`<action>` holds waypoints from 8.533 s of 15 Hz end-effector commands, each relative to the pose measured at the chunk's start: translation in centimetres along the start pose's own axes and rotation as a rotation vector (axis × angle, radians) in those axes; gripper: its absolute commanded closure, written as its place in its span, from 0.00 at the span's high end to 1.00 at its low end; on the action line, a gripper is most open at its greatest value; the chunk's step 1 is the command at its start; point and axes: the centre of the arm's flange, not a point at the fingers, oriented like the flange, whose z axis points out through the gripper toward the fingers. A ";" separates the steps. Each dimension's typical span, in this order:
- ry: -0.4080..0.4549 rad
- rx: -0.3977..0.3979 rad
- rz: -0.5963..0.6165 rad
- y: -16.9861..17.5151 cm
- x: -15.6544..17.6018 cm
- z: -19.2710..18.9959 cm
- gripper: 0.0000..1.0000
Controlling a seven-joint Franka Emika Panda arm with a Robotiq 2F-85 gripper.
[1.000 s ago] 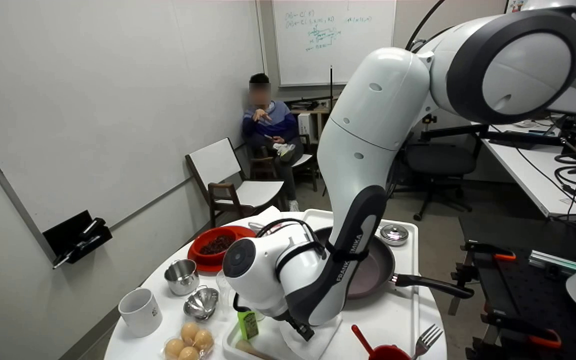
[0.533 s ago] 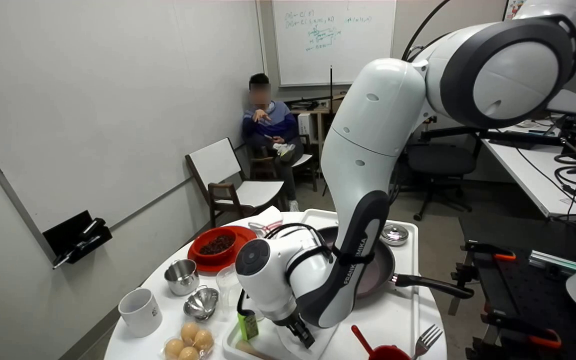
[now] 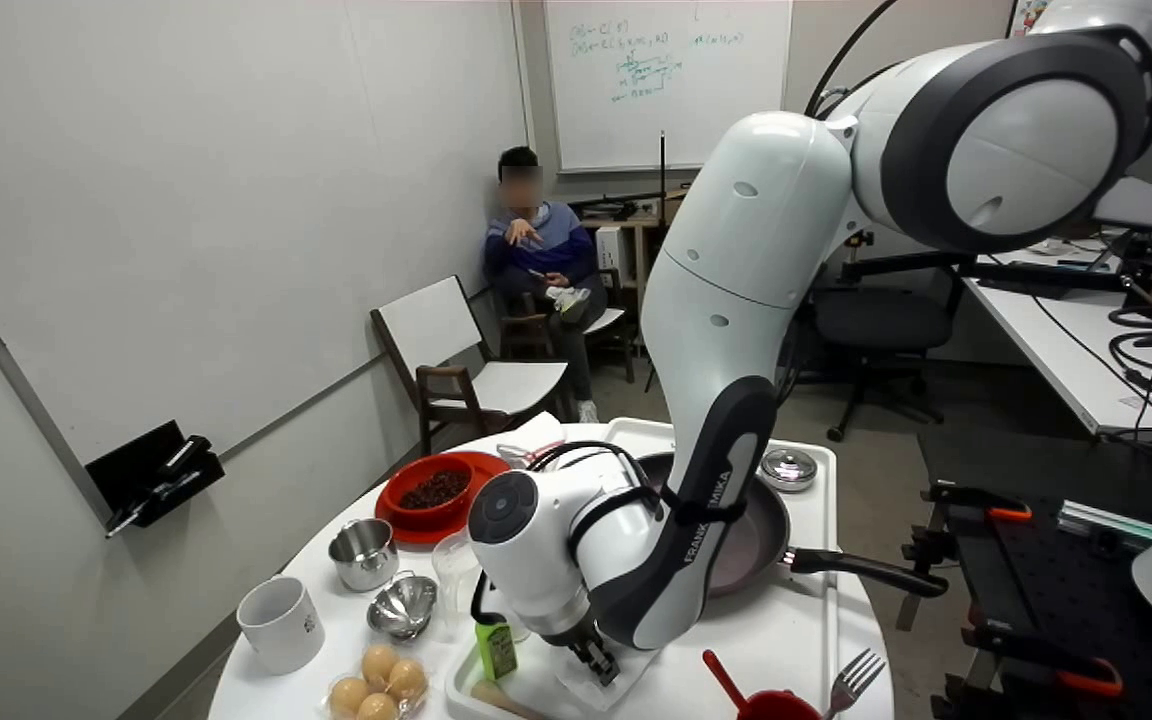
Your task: Wipe the black pan with the white cloth
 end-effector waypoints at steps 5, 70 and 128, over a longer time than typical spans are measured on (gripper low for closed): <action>-0.008 0.023 -0.008 -1.2 -0.5 0.0 0.02; -0.222 -0.171 1.042 9.6 -18.1 5.0 0.04; -0.271 -0.116 1.243 11.1 -15.4 8.4 0.05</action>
